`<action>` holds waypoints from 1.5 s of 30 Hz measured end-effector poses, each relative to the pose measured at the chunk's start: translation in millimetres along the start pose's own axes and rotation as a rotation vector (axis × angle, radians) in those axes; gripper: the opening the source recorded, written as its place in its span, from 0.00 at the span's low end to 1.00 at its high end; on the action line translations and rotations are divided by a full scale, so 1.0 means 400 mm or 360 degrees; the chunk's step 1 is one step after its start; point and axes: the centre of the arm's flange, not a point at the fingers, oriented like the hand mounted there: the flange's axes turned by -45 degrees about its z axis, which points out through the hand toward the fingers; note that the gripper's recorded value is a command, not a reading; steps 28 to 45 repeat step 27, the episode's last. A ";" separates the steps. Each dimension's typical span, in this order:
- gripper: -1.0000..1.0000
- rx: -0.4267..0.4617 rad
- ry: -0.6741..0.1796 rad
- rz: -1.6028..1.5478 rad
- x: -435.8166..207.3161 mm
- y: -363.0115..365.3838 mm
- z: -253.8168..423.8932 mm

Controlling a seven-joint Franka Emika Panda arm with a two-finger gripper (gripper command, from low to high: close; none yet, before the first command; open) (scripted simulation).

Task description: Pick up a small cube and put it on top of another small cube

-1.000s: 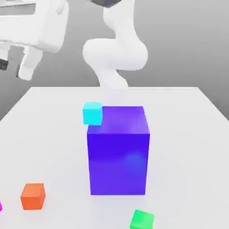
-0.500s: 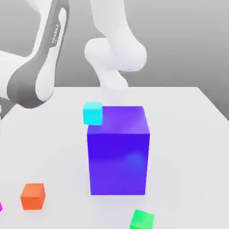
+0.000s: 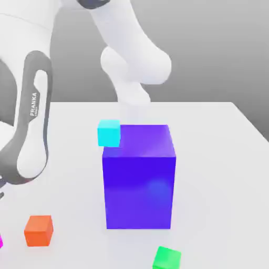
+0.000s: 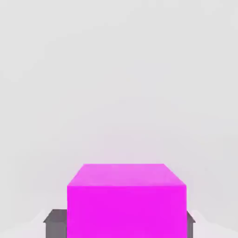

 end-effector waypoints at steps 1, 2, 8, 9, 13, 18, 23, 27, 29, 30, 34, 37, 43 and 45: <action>0.00 0.0000 0.0000 0.0001 0.000 -0.001 -0.033; 0.00 -0.0001 0.0000 0.0000 0.000 0.000 -0.070; 0.00 0.0006 -0.0015 -0.0200 -0.326 -0.022 -0.166; 0.00 0.0007 -0.0017 -0.0240 -0.391 -0.018 -0.175; 0.00 0.0006 -0.0019 -0.0401 -0.638 0.033 -0.207; 0.00 0.0001 -0.0010 -0.0606 -0.924 0.162 -0.239; 0.00 0.0000 -0.0003 -0.0683 -1.025 0.224 -0.116; 1.00 -0.0002 -0.0002 -0.0685 -1.026 0.227 -0.095; 1.00 -0.0002 -0.0002 -0.0685 -1.026 0.227 -0.095; 1.00 -0.0002 -0.0002 -0.0685 -1.026 0.227 -0.095; 1.00 -0.0002 -0.0002 -0.0685 -1.026 0.227 -0.095; 1.00 -0.0002 -0.0002 -0.0685 -1.026 0.227 -0.095; 1.00 -0.0002 -0.0002 -0.0685 -1.026 0.227 -0.095; 1.00 -0.0002 -0.0002 -0.0685 -1.026 0.227 -0.095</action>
